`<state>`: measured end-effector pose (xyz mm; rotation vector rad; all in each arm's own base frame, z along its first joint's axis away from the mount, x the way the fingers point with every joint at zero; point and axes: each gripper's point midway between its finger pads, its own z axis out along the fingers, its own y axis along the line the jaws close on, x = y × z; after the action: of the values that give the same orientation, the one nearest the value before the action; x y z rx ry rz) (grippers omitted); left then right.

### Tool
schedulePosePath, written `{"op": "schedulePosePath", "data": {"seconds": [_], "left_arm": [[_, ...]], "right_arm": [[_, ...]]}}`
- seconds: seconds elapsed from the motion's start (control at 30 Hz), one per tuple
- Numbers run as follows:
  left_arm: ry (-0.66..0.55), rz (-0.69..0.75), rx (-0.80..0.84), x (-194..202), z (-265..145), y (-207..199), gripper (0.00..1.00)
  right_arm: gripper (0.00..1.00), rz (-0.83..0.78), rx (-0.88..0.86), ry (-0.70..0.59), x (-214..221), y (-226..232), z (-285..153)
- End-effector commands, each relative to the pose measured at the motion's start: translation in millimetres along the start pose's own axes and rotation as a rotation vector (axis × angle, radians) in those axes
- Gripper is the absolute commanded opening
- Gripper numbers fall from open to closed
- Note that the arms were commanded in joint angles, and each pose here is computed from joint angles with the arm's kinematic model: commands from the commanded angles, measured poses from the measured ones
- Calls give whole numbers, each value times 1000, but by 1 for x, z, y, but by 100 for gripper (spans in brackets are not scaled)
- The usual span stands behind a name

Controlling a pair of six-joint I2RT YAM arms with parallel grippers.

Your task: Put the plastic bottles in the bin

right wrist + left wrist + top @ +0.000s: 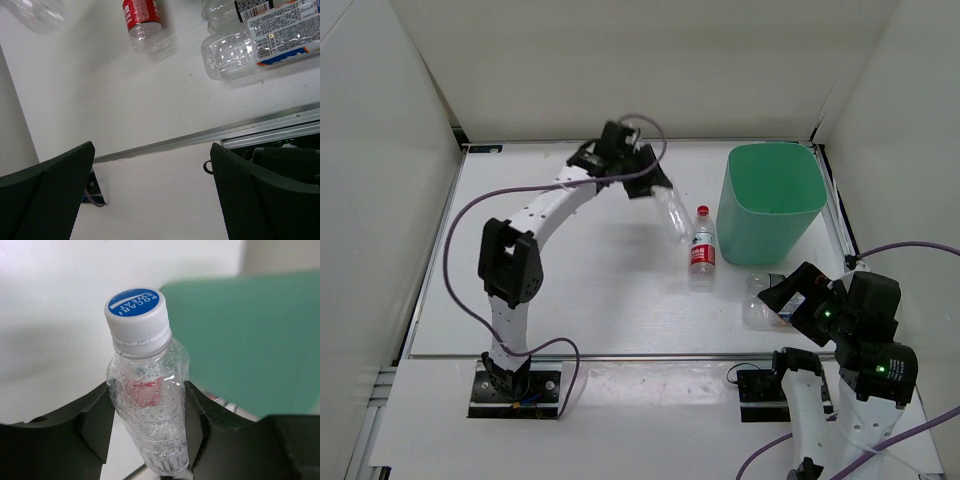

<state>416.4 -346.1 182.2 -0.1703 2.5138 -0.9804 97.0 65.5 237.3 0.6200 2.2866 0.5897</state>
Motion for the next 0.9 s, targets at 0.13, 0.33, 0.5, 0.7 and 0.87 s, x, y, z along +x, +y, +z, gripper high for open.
{"op": "schedulePosePath", "data": {"seconds": [0.13, 0.33, 0.5, 0.7, 0.87], "left_arm": [[-476, 215, 383, -106, -156, -192, 55], [-467, 300, 510, -89, -99, -234, 58], [-530, 416, 587, -57, -80, -278, 68], [-545, 408, 570, -41, -54, -284, 95], [-634, 459, 545, -53, -101, -287, 100]], "right_arm": [[100, 31, 52, 46, 21, -13, -8], [100, 23, 28, -36, 8, -7, -12], [100, 33, 23, -2, 4, -2, -6], [100, -6, 9, -26, -2, 3, -13], [100, -7, 24, -37, -5, 0, -11]]}}
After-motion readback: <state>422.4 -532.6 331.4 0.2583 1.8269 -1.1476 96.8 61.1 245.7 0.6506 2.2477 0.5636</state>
